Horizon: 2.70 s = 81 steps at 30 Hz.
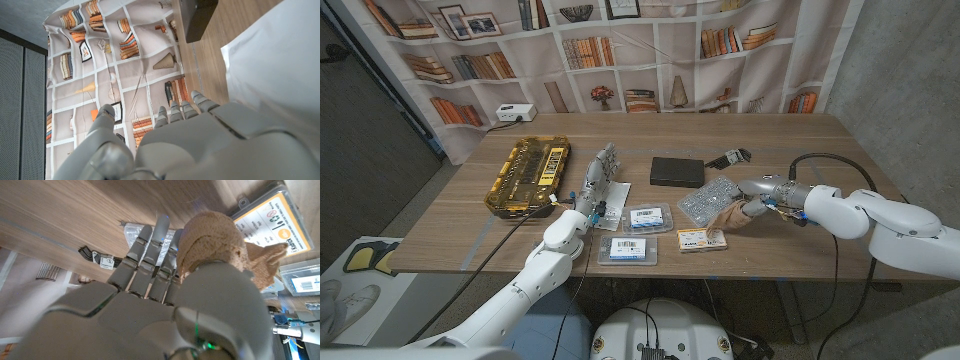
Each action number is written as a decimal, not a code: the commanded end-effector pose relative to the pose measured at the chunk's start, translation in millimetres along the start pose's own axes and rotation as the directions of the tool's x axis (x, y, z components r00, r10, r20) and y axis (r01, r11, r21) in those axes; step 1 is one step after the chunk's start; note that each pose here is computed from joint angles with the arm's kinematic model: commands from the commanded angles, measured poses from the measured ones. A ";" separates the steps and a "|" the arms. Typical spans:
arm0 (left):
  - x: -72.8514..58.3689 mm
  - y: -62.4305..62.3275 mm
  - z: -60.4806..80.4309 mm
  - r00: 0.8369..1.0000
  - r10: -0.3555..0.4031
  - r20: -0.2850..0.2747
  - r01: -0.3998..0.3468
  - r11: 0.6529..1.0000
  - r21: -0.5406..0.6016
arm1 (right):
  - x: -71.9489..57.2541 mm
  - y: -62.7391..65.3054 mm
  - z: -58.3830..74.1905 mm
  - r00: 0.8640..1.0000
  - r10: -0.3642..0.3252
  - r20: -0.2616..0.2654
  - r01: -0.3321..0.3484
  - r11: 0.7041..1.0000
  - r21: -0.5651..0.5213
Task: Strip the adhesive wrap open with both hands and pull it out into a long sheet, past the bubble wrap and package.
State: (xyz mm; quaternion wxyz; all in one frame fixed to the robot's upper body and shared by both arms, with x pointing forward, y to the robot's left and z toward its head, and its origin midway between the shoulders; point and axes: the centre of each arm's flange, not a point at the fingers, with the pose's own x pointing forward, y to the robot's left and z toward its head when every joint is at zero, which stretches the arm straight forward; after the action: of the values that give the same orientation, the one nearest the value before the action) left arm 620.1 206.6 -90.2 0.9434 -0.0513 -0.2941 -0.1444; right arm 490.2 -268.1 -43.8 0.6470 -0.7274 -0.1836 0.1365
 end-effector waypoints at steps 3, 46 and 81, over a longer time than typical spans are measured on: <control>-2.3 1.9 2.1 1.000 0.003 0.003 -0.003 1.000 0.004 | -4.1 -6.1 -1.6 0.997 -0.079 -0.003 0.079 0.996 0.033; -0.9 0.2 27.5 0.999 -0.020 0.047 0.018 0.999 0.030 | -9.8 -34.6 17.8 0.921 -0.387 -0.034 0.387 0.922 0.001; 16.0 -20.3 47.7 0.989 -0.121 0.084 0.118 0.992 0.035 | -0.5 -48.0 20.4 0.798 -0.602 -0.037 0.603 0.796 0.049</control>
State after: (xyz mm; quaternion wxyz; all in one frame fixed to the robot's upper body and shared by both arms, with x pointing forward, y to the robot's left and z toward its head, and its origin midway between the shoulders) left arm 602.5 200.6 -51.7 0.9268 -0.0326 -0.3294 -0.1776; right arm 473.3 -249.7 -0.1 0.6789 -0.6295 -0.3724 -0.0649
